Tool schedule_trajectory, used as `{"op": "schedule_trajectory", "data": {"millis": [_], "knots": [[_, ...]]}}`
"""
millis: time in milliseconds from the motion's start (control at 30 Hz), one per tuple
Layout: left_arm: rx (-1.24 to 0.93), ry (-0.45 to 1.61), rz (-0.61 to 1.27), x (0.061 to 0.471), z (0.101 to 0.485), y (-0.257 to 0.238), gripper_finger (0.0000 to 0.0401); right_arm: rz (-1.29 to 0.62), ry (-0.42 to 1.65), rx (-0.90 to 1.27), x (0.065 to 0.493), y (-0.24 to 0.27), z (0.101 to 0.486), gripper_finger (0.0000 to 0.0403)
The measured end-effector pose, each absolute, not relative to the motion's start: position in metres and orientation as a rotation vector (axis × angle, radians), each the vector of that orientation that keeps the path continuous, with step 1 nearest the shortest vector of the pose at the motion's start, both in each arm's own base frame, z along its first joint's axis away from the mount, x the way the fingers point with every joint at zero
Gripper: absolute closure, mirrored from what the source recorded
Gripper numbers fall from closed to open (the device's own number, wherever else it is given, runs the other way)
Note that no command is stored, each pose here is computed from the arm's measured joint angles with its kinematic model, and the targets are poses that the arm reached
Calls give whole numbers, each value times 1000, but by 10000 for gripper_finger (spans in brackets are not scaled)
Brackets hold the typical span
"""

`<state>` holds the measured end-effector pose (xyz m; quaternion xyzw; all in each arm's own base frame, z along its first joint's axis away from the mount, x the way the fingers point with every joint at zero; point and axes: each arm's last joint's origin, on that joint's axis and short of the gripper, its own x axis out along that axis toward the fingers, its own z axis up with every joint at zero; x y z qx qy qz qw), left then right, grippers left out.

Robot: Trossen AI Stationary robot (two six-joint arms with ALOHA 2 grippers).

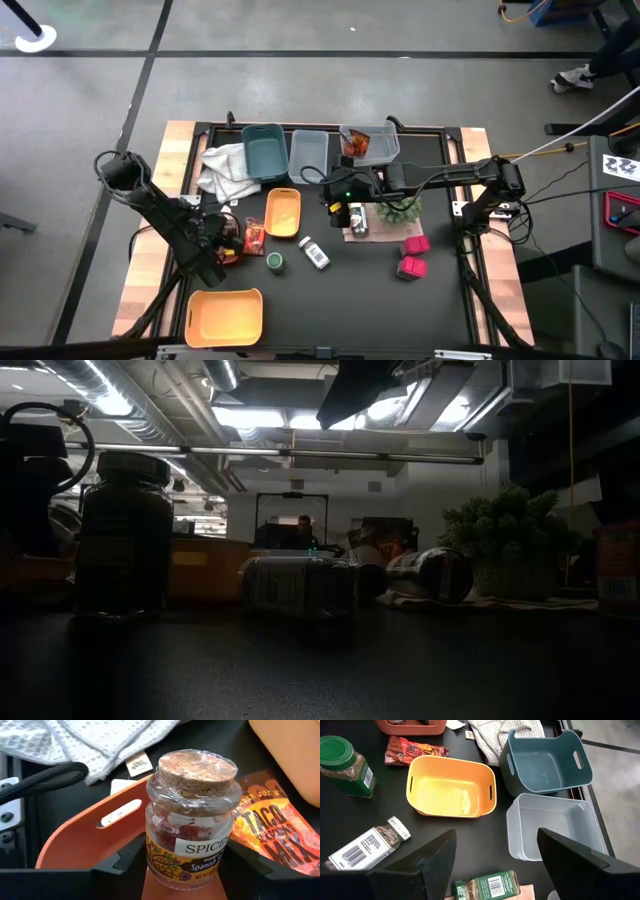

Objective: Sort spices by type
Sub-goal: Put the brown seasoning bottle into the orange bin

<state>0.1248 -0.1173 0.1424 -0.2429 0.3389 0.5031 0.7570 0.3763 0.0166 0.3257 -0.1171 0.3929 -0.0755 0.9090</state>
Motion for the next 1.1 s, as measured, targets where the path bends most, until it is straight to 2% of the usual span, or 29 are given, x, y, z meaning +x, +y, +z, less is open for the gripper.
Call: {"op": "schedule_trajectory", "data": {"millis": [367, 767, 1100], "knots": [[-514, 758, 1067, 126, 142, -119, 175, -156, 811, -242, 376, 17, 326, 127], [-559, 734, 1085, 126, 142, -119, 177, -156, 811, -242, 376, 17, 326, 127], [-638, 731, 1026, 122, 159, -115, 178, -156, 811, -242, 376, 16, 326, 127]]}}
